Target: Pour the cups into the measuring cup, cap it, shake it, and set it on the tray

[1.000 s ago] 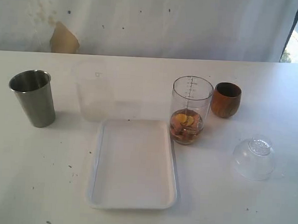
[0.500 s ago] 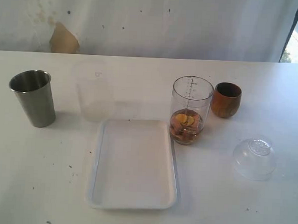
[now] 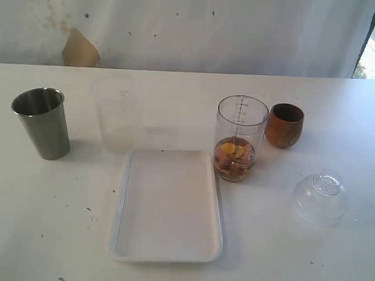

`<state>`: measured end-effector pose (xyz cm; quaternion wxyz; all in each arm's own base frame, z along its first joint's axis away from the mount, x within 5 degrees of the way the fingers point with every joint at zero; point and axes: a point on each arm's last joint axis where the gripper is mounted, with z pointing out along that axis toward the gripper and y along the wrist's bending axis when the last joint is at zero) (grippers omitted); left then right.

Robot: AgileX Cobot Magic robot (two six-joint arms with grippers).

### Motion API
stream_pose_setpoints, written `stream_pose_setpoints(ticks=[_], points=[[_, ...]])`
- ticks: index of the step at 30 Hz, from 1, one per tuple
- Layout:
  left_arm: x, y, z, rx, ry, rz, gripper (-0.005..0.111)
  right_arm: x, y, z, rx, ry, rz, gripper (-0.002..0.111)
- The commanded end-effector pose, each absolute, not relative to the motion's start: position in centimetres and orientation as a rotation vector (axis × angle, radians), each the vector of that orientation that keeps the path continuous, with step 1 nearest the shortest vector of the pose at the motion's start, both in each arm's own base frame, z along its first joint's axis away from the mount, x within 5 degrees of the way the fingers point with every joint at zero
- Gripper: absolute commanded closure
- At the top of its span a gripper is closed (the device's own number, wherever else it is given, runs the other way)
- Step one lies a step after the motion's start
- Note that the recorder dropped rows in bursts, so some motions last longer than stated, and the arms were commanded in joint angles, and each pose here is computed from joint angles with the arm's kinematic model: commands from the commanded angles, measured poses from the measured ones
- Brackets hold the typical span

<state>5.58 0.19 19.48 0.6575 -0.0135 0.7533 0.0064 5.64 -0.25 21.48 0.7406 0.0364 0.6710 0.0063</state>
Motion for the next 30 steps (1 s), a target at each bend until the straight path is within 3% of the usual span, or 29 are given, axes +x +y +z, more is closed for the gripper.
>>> stream_pose_setpoints(ticks=[1, 12, 15, 19, 21, 30], points=[[5.6, 0.2, 19.3, -0.032, 1.709, 0.01, 0.107, 5.0, 0.0, 23.9, 0.044, 1.185, 0.029, 0.108], [5.6, 0.2, 19.3, -0.032, 1.709, 0.01, 0.107, 4.0, -0.5, 27.4, 0.173, 0.973, 0.148, 0.107], [5.6, 0.2, 19.3, -0.032, 1.709, 0.01, 0.107, 4.7, -0.6, 28.9, 0.188, 1.017, 0.155, 0.095], [5.6, 0.2, 19.3, -0.032, 1.709, 0.01, 0.107, 6.5, -0.7, 30.9, 0.197, 1.102, 0.154, 0.059], [5.6, 0.2, 19.3, -0.032, 1.709, 0.01, 0.107, 7.6, -0.7, 31.7, 0.201, 1.158, 0.15, 0.047], [5.6, 0.2, 19.3, -0.032, 1.709, 0.01, 0.107, 14.8, -0.7, 34.5, 0.109, 1.663, 0.032, 0.044]])
